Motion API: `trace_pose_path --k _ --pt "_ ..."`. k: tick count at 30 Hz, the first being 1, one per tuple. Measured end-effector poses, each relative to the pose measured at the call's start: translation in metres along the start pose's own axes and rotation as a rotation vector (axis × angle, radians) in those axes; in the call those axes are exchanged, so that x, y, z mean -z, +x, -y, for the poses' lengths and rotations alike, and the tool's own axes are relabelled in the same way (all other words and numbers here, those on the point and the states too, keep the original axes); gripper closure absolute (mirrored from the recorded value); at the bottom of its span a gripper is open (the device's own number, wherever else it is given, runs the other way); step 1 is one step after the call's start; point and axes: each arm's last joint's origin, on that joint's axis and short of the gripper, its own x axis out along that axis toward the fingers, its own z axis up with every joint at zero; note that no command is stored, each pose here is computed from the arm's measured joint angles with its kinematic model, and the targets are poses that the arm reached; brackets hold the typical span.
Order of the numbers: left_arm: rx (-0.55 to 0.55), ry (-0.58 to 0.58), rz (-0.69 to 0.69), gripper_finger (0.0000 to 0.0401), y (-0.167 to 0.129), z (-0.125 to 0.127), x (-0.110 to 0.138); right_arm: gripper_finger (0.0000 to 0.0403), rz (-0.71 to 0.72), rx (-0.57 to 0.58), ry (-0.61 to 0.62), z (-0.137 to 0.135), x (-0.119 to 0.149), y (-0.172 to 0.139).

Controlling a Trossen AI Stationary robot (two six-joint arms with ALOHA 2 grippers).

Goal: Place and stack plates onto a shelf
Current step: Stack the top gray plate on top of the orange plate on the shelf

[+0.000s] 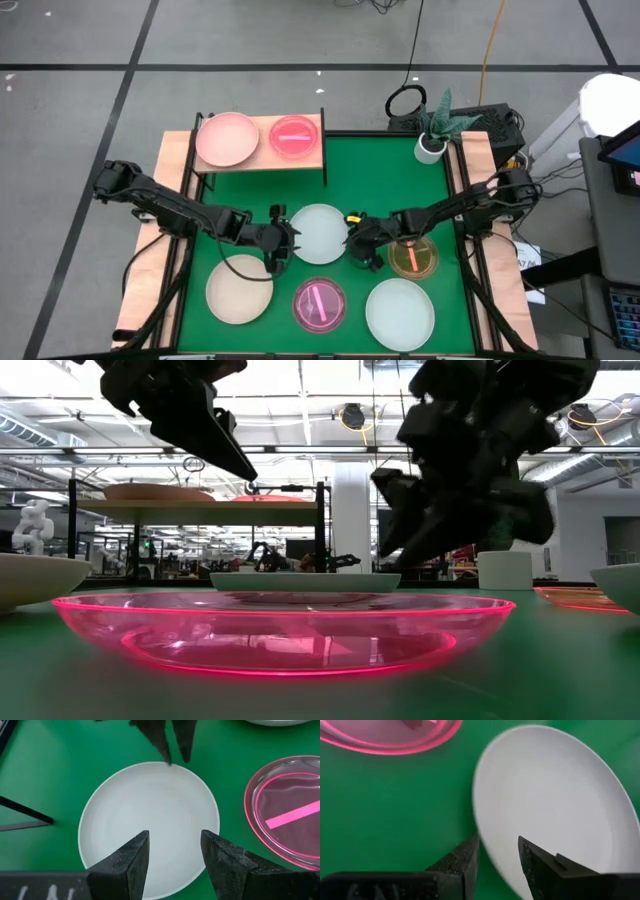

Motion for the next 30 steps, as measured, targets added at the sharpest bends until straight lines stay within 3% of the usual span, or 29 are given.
trace_pose_path --k 7,17,30 --pt "0.001 -0.014 0.0 0.0217 0.0 0.0 0.0 0.0297 -0.077 -0.026 -0.056 0.0 0.015 0.021" --pt "0.003 -0.01 -0.005 0.0217 0.0 0.001 0.001 0.0394 -0.05 0.026 -0.1 0.005 0.008 0.013" --pt "0.008 0.063 0.009 0.0216 0.016 0.008 0.002 0.0401 0.0 0.026 -0.135 0.004 -0.001 0.004"
